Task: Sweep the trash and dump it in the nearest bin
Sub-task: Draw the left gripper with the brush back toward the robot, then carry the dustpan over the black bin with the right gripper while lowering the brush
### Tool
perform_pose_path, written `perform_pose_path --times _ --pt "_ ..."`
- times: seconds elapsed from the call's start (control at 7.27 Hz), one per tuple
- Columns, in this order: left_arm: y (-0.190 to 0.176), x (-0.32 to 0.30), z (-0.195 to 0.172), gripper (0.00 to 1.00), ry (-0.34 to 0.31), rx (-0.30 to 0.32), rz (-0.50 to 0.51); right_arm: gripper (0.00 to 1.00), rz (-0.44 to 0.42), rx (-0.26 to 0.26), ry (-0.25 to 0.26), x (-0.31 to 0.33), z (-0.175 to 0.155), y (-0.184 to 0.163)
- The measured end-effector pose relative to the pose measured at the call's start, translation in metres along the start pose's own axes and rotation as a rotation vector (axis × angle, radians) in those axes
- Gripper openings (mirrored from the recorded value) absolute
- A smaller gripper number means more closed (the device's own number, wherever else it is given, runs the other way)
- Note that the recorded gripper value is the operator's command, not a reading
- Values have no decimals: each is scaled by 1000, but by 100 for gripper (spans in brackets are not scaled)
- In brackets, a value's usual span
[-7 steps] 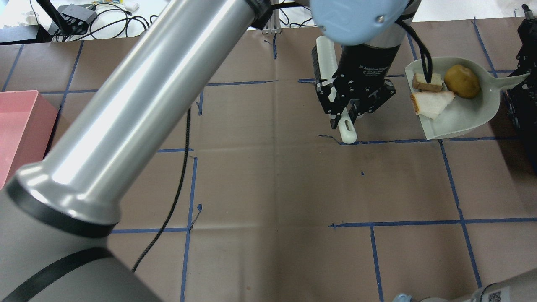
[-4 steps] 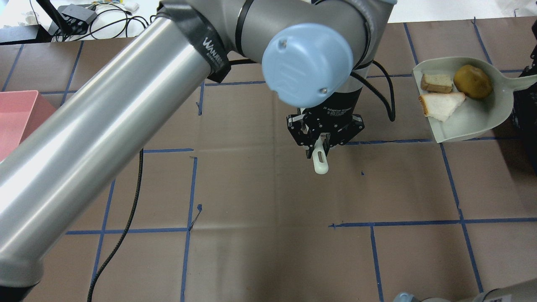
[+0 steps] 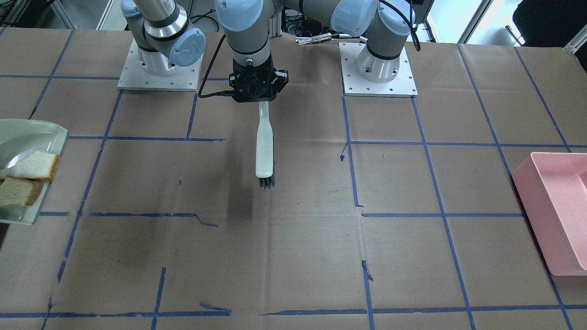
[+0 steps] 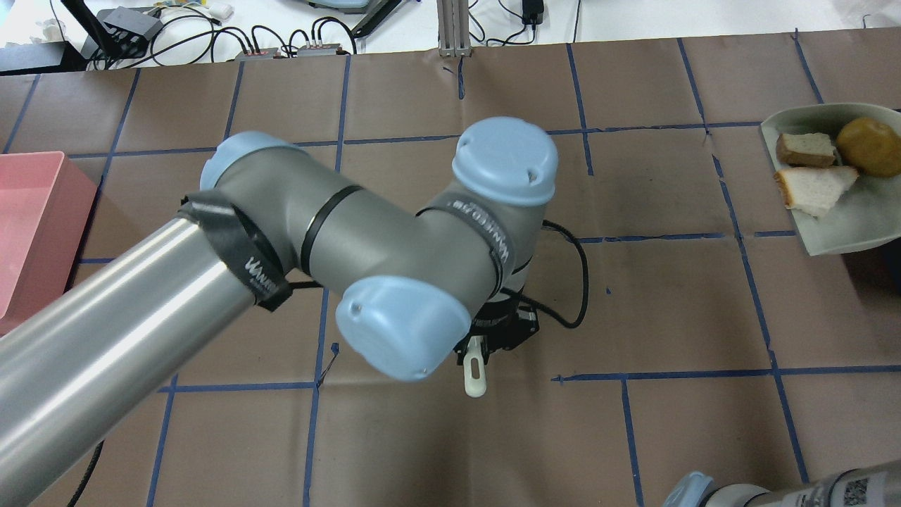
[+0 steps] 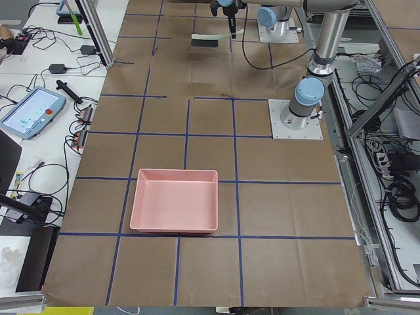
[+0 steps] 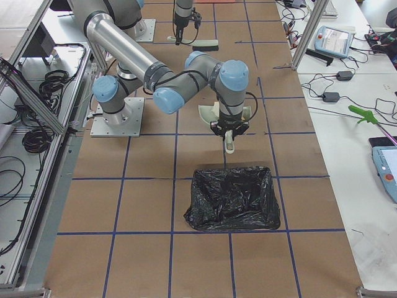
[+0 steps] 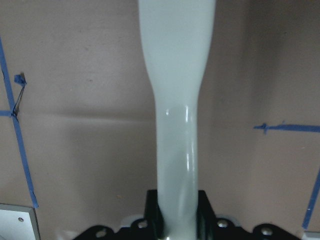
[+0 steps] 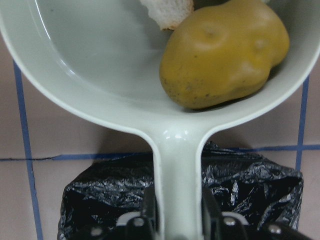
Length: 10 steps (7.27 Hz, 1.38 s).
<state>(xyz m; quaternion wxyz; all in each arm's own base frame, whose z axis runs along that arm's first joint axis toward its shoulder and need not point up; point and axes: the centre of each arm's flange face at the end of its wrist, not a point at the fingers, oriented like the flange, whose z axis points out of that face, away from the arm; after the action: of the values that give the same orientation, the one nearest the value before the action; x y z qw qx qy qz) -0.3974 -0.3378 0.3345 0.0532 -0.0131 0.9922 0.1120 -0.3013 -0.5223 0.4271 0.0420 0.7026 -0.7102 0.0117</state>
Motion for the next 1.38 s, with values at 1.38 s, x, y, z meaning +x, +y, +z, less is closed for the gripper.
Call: perform_pose_path --times 1.38 --pt "102 -21 106 34 72 -24 58 0 -65 -151 30 2 7 244"
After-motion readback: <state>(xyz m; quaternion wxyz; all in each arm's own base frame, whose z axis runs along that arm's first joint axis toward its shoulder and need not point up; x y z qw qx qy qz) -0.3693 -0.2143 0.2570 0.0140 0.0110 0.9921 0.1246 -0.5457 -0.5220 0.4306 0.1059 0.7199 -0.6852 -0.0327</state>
